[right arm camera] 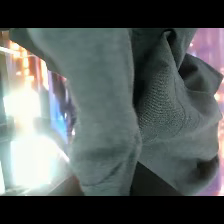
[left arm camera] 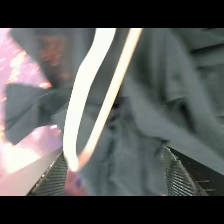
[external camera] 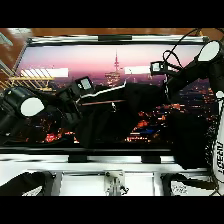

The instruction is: Fold the shirts.

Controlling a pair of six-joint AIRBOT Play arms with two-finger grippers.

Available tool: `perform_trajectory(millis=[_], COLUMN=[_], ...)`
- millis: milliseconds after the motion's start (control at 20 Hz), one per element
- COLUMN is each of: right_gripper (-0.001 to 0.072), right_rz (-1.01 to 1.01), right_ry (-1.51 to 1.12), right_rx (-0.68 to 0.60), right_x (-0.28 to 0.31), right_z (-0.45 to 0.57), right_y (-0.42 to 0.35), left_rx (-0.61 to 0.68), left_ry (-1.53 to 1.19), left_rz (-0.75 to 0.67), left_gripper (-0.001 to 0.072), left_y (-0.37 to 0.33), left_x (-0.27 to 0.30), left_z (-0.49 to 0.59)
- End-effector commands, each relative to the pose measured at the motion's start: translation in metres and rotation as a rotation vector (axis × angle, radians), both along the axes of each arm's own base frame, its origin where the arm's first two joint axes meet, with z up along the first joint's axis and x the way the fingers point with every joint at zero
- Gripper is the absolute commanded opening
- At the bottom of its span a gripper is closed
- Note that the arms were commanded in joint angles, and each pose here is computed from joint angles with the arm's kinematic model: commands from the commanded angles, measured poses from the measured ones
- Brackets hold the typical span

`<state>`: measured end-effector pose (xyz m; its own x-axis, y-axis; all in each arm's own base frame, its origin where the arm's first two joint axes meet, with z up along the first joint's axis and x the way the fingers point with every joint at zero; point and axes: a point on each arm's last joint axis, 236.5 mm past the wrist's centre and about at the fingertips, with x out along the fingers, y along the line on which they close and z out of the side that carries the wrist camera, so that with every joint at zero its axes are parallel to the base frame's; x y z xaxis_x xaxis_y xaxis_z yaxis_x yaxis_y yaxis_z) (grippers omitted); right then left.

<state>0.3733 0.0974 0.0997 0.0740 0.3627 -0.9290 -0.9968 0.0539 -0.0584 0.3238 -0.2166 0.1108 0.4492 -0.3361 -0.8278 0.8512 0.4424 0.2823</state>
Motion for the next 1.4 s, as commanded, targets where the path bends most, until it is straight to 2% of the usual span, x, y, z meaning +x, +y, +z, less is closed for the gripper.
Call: perform_trajectory(millis=[0,150,350,500,550,600,700,800,850,950,1050,1350], right_gripper=[0.0059,0.0059,0.0058,0.0059,0.0059,0.0059,0.006,0.006,0.006,0.006,0.006,0.006], right_rz=[-0.035,-0.08,-0.114,-0.141,-0.151,-0.161,-0.168,-0.191,-0.199,-0.23,-0.238,-0.238], right_ry=[0.007,-0.001,-0.024,-0.021,-0.016,-0.012,-0.009,0.001,0.011,0.032,0.039,0.047], right_rx=[0.001,0.003,0.002,0.007,0.008,0.009,0.01,0.015,0.016,0.022,0.022,0.024], right_x=[-0.001,-0.001,-0.005,-0.006,-0.006,-0.006,-0.006,-0.006,-0.008,-0.01,-0.01,-0.012], right_z=[0.003,0.009,0.021,0.024,0.024,0.024,0.024,0.024,0.024,0.024,0.024,0.024], right_y=[0.0,-0.001,-0.003,-0.002,-0.002,-0.002,-0.002,-0.001,-0.001,0.0,-0.001,0.0], left_rx=[0.064,0.061,-0.169,-0.341,-0.355,-0.366,-0.427,-0.466,-0.496,-0.522,-0.493,-0.452], left_ry=[-0.072,-0.151,-0.221,0.013,0.121,0.208,0.353,0.403,0.394,0.392,0.419,0.443], left_rz=[0.093,0.224,0.646,0.748,0.747,0.74,0.761,0.742,0.721,0.662,0.622,0.611], left_gripper=[0.0685,0.0685,0.067,0.0657,0.0479,0.0402,0.0415,0.0649,0.0686,0.0686,0.0686,0.0675], left_y=[0.042,0.083,0.161,0.161,0.15,0.136,0.095,0.052,0.03,-0.007,-0.026,-0.032], left_x=[0.029,0.054,0.07,0.04,0.026,0.014,-0.007,-0.021,-0.023,-0.03,-0.038,-0.044], left_z=[0.01,0.043,0.108,0.079,0.05,0.018,-0.039,-0.076,-0.085,-0.093,-0.107,-0.122])
